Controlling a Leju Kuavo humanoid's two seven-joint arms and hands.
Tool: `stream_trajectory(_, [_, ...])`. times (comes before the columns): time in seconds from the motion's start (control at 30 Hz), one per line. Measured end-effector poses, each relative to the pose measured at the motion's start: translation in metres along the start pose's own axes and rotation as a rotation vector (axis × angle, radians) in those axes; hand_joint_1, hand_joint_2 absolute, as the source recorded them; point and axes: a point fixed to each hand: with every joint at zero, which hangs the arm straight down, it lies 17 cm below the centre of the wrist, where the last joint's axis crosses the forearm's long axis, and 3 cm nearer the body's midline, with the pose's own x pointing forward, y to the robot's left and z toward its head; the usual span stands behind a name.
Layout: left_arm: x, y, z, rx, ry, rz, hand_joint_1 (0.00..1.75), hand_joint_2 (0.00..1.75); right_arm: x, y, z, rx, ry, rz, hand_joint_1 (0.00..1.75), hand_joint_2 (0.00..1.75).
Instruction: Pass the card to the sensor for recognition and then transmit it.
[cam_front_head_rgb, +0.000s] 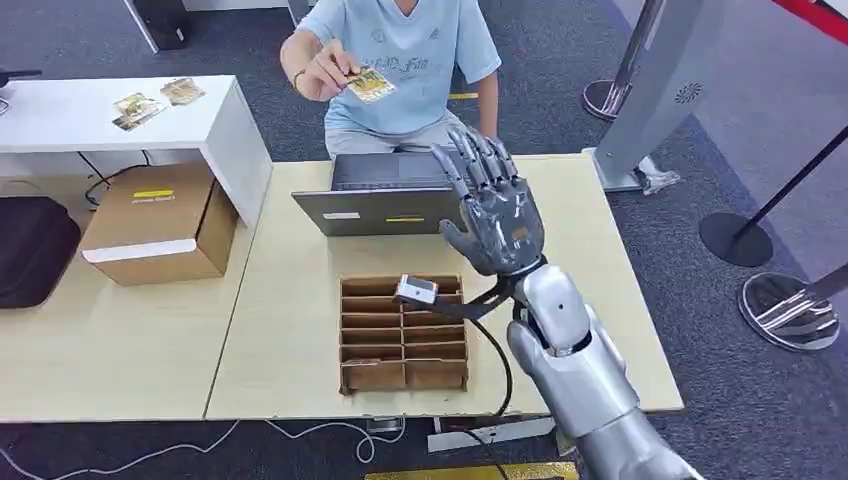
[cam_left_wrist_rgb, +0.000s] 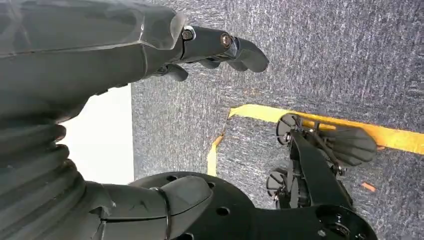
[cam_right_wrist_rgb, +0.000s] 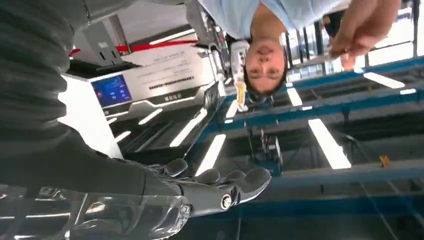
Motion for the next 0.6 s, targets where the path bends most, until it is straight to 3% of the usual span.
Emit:
stream_trajectory(0.37, [0.002,0.004,-0.001,0.013,-0.006,-0.002,0.00,1.75,-0.043,0.020,-0.065,0.117,0.044,0.081,0.00,1.75])
stream_trajectory(0.6, [0.005,0.006,-0.001,0.016,-0.015,-0.006,0.00,1.75,-0.052,0.020,-0.087,0.141,0.067,0.101,0.00,1.75])
